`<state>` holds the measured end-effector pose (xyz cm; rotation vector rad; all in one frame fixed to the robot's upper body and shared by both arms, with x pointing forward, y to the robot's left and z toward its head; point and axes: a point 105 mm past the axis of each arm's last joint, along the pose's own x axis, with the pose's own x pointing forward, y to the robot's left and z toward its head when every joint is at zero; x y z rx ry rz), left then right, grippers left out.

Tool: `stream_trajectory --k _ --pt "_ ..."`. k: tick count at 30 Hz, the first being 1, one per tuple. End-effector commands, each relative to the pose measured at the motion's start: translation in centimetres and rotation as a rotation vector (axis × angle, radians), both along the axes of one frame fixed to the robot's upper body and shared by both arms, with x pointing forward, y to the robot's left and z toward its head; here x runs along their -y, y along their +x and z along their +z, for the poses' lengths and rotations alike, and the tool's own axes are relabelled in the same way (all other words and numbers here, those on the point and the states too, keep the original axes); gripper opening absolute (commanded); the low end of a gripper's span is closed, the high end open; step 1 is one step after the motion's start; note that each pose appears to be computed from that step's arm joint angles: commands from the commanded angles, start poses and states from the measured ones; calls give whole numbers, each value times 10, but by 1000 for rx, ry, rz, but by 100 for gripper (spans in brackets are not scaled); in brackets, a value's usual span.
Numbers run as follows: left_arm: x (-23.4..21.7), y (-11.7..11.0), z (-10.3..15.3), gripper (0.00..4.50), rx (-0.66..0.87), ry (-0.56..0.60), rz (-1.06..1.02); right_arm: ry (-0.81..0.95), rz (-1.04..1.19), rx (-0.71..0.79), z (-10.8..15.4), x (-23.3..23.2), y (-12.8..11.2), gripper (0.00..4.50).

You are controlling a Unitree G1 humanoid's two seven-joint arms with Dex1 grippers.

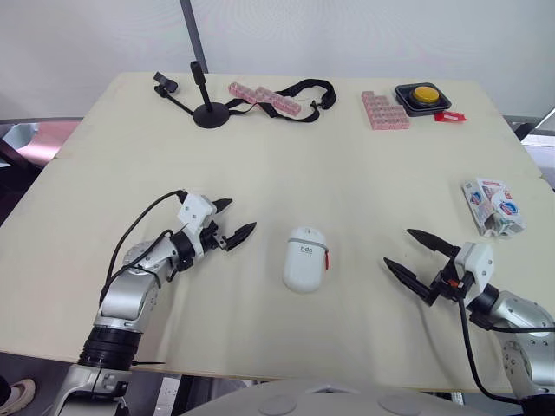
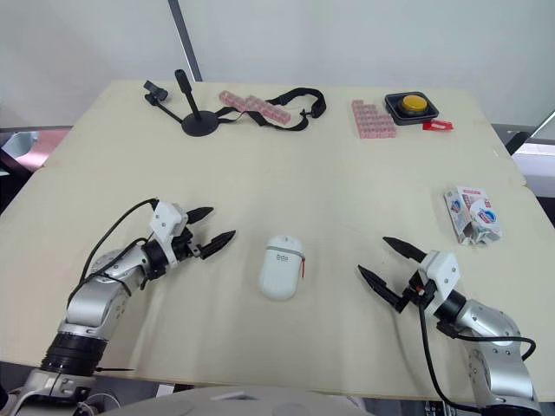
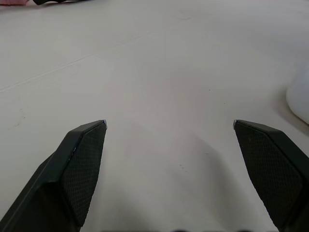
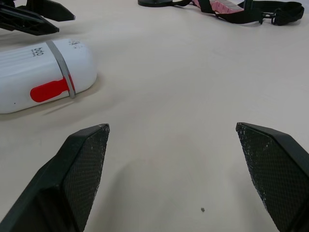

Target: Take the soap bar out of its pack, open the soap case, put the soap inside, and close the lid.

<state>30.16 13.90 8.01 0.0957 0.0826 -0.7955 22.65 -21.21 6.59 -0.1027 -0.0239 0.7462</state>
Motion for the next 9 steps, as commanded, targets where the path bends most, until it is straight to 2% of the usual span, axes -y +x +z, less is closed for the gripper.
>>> stream_trajectory --k 1,6,9 --pt "-5 -8 15 448 31 1 -50 -41 118 39 12 -6 -11 450" --pt "-12 -21 9 448 -5 80 -134 -68 184 31 15 -5 -16 450" --pt "-17 -19 7 448 -2 122 -135 -75 194 30 15 -3 -16 450"
